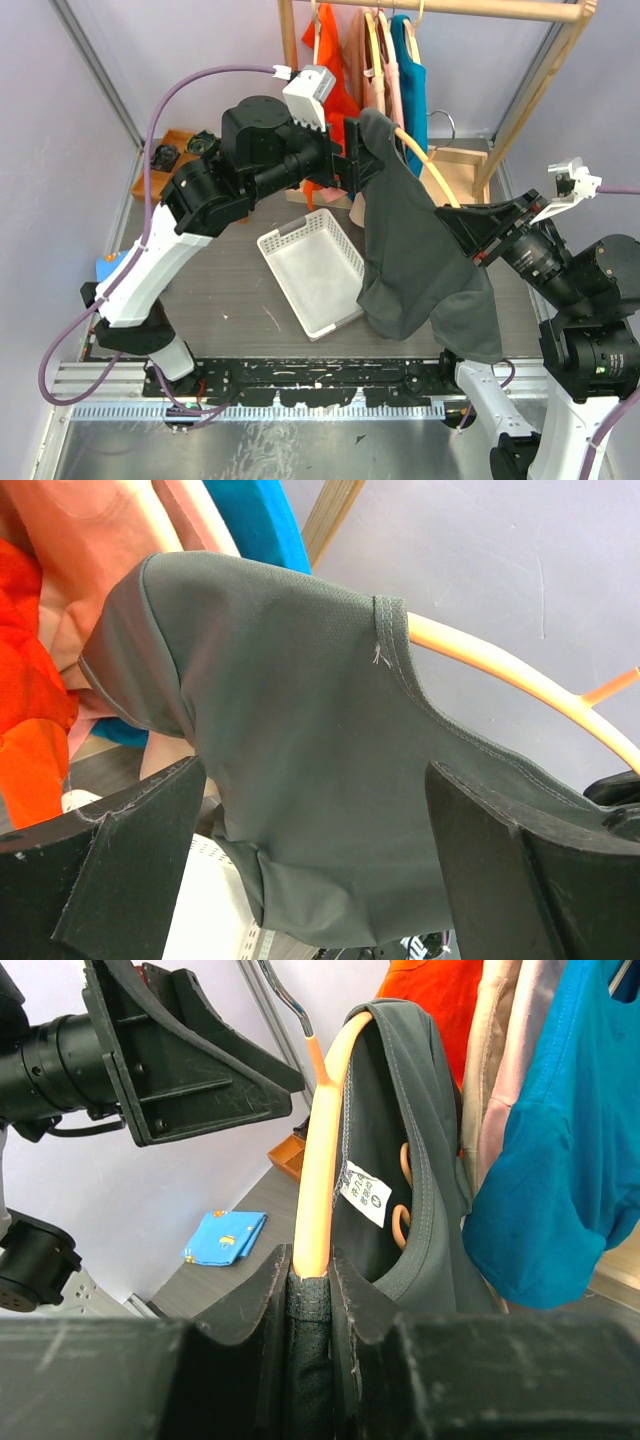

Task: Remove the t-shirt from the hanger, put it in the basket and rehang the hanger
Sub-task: Pick up the hanger from the clothesline.

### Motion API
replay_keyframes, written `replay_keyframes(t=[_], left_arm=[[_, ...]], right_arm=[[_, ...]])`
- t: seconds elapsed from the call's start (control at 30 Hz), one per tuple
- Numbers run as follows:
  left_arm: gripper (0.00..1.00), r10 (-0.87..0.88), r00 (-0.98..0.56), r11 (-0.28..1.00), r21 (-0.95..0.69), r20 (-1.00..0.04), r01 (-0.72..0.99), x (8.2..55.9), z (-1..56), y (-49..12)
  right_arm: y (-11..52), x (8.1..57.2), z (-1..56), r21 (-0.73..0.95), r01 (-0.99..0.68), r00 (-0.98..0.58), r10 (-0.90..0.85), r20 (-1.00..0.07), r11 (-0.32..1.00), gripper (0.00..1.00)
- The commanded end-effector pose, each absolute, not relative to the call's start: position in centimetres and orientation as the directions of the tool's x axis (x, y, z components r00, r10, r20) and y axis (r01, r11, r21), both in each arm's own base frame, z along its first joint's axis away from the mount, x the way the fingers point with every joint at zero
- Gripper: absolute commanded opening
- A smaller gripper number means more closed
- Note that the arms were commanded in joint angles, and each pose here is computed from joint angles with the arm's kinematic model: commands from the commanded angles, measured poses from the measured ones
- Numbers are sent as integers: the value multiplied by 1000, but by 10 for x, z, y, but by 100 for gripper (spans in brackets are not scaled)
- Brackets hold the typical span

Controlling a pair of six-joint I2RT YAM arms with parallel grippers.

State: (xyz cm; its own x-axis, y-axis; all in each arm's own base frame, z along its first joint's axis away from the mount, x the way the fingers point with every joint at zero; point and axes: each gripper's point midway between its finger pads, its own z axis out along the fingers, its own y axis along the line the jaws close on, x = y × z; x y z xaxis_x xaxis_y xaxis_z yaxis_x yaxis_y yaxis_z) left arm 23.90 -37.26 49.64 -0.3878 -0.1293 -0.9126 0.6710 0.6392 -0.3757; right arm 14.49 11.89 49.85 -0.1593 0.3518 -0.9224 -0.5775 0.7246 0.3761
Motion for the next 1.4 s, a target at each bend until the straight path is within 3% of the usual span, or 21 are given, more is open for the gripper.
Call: replay_keyframes(t=[0.0, 0.93, 1.17, 1.37], left_arm=[[98, -152, -349, 652, -360, -925, 668, 233, 511, -356], [100, -172, -324, 680, -350, -930, 644, 246, 504, -395], [81, -184, -302, 687, -342, -935, 641, 249, 508, -398], [73, -178, -307, 677, -343, -935, 651, 249, 503, -410]], right_arm=[[120, 143, 515, 309, -614, -82, 331, -940, 726, 0], [121, 139, 503, 309, -617, -97, 320, -943, 724, 1], [122, 137, 504, 313, -626, -96, 328, -940, 714, 1], [122, 135, 502, 316, -626, -98, 329, -939, 713, 1]])
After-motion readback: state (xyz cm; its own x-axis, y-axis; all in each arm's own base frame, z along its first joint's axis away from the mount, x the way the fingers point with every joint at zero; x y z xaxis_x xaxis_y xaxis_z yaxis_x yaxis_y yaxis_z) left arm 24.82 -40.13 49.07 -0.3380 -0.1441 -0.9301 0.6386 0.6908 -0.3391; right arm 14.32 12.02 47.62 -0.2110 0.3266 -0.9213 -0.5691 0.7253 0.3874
